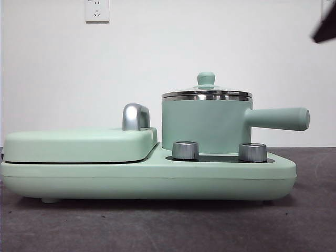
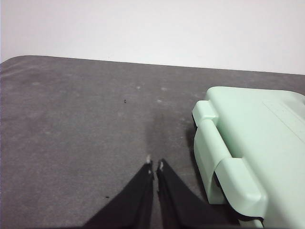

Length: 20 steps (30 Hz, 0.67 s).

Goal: Put the buns in a small steamer

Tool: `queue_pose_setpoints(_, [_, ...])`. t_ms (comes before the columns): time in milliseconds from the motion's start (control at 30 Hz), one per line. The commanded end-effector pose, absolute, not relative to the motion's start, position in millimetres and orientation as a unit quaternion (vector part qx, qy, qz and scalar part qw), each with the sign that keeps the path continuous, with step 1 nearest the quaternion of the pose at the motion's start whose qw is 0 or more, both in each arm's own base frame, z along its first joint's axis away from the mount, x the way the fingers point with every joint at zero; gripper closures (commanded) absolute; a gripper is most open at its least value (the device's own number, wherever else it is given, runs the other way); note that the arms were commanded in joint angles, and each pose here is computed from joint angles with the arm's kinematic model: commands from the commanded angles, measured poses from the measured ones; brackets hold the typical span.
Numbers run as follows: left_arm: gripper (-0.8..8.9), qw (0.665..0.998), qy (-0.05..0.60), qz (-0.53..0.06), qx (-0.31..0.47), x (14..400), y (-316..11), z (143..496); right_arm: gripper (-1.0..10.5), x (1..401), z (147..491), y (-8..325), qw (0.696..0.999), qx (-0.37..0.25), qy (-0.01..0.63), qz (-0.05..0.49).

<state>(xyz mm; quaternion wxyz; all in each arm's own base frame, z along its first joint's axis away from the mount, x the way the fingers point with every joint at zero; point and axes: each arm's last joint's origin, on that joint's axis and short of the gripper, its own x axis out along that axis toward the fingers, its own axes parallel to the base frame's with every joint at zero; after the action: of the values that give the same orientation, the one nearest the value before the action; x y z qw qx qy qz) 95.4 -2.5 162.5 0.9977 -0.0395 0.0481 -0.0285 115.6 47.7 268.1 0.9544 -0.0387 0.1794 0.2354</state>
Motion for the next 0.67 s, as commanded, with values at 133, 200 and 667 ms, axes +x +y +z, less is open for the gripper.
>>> queue_pose_setpoints(133, [7.98,0.998,0.051,-0.028,-0.036,97,-2,157,9.3,98,244,27,0.974,-0.044,0.141,0.172])
queue_pose_setpoints(200, [7.98,0.998,0.051,-0.028,-0.036,97,-2,157,9.3,93,235,23,0.978,-0.042,0.132,0.156])
queue_pose_setpoints(667, [7.98,0.998,0.051,-0.028,-0.036,97,-2,157,9.3,91,177,14,0.994,-0.034,0.028,0.102])
